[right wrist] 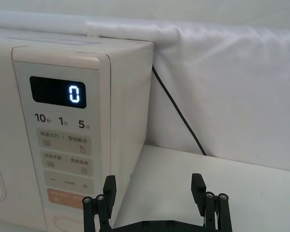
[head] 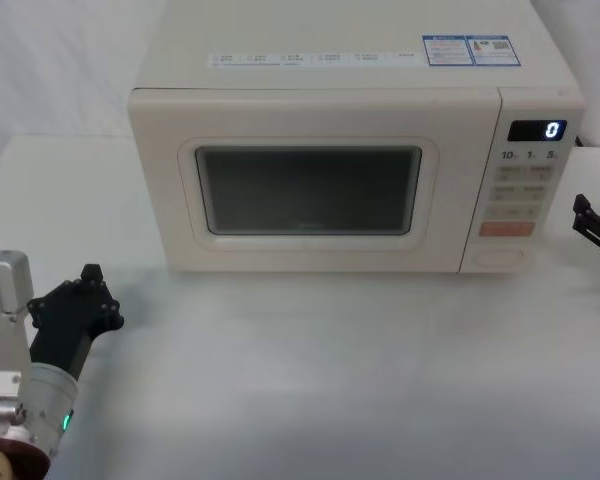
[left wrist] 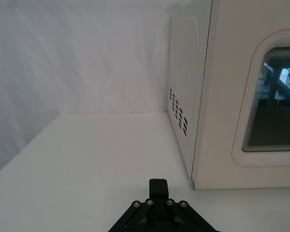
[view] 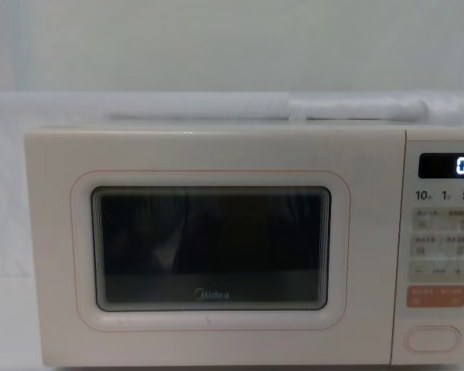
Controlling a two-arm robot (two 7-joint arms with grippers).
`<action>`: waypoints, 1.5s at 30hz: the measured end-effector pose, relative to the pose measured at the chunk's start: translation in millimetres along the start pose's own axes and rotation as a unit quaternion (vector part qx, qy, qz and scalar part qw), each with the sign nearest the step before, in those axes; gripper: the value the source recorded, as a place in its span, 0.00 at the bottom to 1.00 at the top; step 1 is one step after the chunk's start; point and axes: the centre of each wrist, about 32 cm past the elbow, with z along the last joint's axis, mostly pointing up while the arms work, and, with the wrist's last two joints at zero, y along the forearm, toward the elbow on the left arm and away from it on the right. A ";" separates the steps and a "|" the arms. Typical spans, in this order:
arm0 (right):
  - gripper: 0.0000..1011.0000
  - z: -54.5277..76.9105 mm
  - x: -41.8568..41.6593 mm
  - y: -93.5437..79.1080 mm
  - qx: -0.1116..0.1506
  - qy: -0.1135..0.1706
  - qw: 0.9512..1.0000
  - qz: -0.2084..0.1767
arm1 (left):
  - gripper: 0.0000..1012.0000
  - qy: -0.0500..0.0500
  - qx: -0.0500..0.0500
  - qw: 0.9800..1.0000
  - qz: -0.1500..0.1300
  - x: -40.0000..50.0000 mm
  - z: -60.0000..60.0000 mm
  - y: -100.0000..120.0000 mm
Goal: Press the button to open the microwave door with one hand; close the microwave door with the other hand.
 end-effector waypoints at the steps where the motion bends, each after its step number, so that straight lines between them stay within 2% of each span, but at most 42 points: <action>1: 0.99 0.0 0.0 0.0 0.000 0.000 1.000 0.000 | 0.00 0.000 -0.001 1.000 0.000 0.1 0.6 -0.3; 7: 0.99 0.0 0.0 0.0 0.000 0.000 1.000 0.000 | 0.00 -0.003 0.000 1.000 0.000 1.9 3.1 -1.7; 20: 0.99 0.0 0.0 0.0 0.000 0.000 1.000 0.000 | 0.02 -0.003 0.000 1.000 -0.001 1.8 3.0 -1.6; 22: 0.99 0.0 0.0 0.0 0.000 0.000 1.000 0.000 | 0.10 -0.003 0.000 1.000 -0.001 1.7 2.9 -1.5; 26: 0.99 0.0 0.0 0.0 0.000 0.000 1.000 0.000 | 0.18 -0.003 0.000 1.000 -0.001 1.7 2.8 -1.4; 29: 0.99 0.0 0.0 0.0 0.000 0.000 1.000 0.000 | 0.29 -0.003 0.000 1.000 -0.001 1.7 2.8 -1.4; 36: 0.99 0.0 0.0 0.0 0.000 0.000 1.000 0.000 | 0.47 -0.003 -0.001 1.000 -0.001 1.7 2.8 -1.4; 38: 0.99 0.0 0.0 0.0 0.000 0.000 1.000 0.000 | 0.57 -0.003 -0.001 1.000 -0.001 1.7 2.8 -1.4; 39: 0.99 0.0 0.0 0.0 0.000 0.000 1.000 0.000 | 0.57 -0.003 -0.001 1.000 -0.001 1.7 2.8 -1.4; 40: 0.99 0.0 0.0 0.0 0.000 0.000 1.000 0.000 | 0.64 -0.003 -0.001 1.000 -0.001 1.7 2.8 -1.4; 42: 0.99 0.0 0.0 0.0 0.000 0.000 1.000 0.000 | 0.68 -0.003 -0.001 1.000 -0.001 1.7 2.8 -1.4; 43: 0.99 0.0 0.0 0.0 0.000 0.000 1.000 0.000 | 0.73 -0.003 -0.001 1.000 -0.001 1.7 2.8 -1.4; 45: 0.99 0.0 0.0 0.0 0.000 0.000 1.000 0.000 | 0.76 -0.003 -0.001 1.000 -0.001 1.7 2.8 -1.4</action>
